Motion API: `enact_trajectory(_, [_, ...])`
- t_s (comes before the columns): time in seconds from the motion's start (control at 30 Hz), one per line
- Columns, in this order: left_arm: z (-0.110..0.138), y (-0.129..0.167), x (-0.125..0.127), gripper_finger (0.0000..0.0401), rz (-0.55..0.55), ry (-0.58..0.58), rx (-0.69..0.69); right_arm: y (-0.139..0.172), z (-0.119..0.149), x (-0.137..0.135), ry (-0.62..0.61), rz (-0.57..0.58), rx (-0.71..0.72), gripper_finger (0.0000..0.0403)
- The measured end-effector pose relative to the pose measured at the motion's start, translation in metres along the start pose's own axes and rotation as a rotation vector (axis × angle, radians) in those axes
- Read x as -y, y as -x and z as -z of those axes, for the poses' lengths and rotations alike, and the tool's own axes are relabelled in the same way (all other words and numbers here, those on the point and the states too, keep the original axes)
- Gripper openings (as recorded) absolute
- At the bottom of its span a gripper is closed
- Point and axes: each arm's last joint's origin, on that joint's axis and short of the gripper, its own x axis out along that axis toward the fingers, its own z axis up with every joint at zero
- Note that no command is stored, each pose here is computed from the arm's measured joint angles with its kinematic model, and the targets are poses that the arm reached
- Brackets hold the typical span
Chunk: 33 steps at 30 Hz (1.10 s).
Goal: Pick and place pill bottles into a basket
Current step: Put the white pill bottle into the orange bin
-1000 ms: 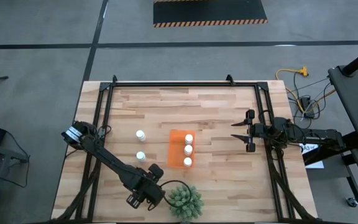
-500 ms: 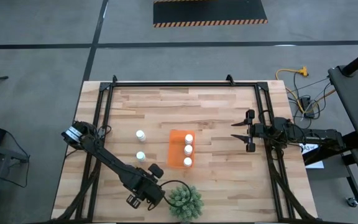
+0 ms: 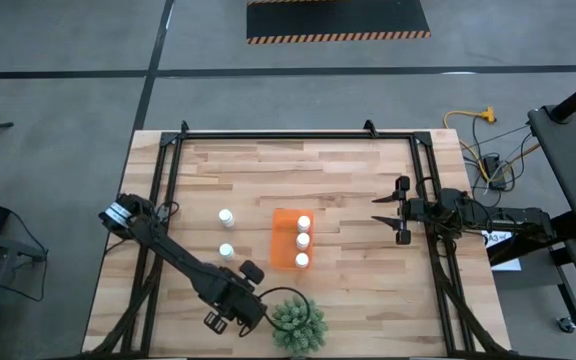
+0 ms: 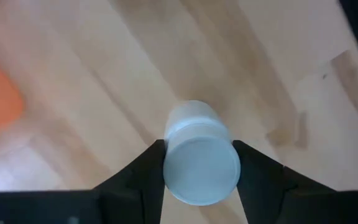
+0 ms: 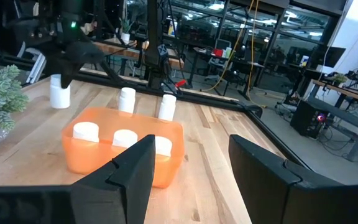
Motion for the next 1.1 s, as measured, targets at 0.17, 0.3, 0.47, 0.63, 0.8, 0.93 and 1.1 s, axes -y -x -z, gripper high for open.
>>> enact_trajectory(0.17, [0.003,0.018,-0.008,0.0143,-0.070,0.015,-0.080,0.000,0.000,0.000,0.000,0.000,0.000,0.0194])
enact_trajectory(0.3, [-0.001,0.035,-0.016,0.0143,-0.106,0.033,-0.080,0.000,0.000,0.000,0.000,0.000,0.000,0.0194])
enact_trajectory(0.47, [-0.009,0.053,-0.029,0.0143,-0.111,0.059,-0.021,0.000,0.000,0.000,0.000,0.000,0.000,0.0194])
enact_trajectory(0.63, [-0.009,0.066,-0.048,0.0143,-0.121,0.048,-0.012,0.000,0.000,0.000,0.000,-0.001,-0.001,0.0194])
enact_trajectory(0.8, [-0.009,0.077,-0.071,0.0143,-0.135,0.081,0.013,0.000,0.000,0.000,0.000,0.000,-0.001,0.0194])
enact_trajectory(0.93, [-0.010,0.087,-0.085,0.0143,-0.150,0.059,0.042,0.000,0.000,0.000,0.000,0.000,-0.001,0.0194])
enact_trajectory(1.1, [-0.012,0.088,-0.100,0.0143,-0.162,0.032,0.050,0.000,0.000,0.000,0.000,-0.001,-0.001,0.0194])
